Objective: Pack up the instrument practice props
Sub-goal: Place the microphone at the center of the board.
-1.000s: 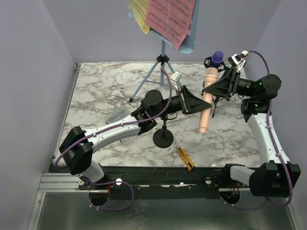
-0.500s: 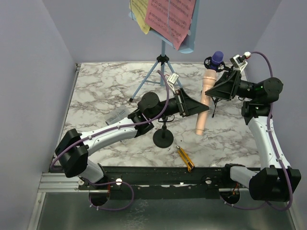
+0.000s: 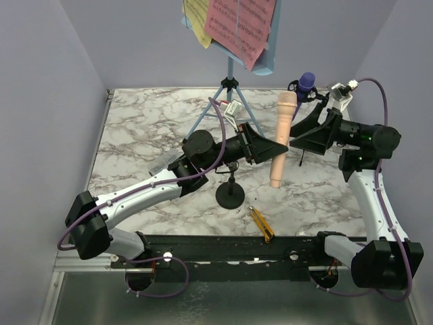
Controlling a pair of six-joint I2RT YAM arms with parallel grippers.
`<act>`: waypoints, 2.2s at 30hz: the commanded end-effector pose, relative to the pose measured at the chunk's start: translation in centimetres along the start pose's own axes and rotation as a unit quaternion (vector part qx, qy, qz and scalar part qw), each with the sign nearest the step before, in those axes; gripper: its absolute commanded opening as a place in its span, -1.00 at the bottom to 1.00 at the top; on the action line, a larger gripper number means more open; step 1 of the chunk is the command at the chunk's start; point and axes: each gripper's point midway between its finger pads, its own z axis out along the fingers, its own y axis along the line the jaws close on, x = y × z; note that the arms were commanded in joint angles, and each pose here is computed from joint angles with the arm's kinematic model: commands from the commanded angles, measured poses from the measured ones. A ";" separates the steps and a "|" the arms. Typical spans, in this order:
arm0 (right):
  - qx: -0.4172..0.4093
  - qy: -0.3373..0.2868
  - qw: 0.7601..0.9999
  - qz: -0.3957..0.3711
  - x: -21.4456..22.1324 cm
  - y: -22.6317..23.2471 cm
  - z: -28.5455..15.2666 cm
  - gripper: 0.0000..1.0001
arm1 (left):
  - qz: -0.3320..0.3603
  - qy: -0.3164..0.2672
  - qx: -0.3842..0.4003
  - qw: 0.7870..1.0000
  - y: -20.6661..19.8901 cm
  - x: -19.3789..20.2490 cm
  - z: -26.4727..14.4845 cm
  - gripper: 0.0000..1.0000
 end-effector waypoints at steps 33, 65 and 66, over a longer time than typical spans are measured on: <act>-0.020 0.055 0.976 -0.207 10.0 -3.9 -3.3 0.99 | 0.252 -0.105 -0.244 0.931 0.9 -7.6 -11.0 -1.00; 0.125 0.085 0.960 -0.237 13.6 -11.3 -5.1 1.00 | 0.406 -0.110 -0.514 0.747 8.2 -12.5 -19.4 -1.00; 0.126 0.085 0.959 -0.238 13.6 -11.3 -5.1 1.00 | 0.415 -0.100 -0.523 0.738 8.9 -12.6 -19.6 -1.00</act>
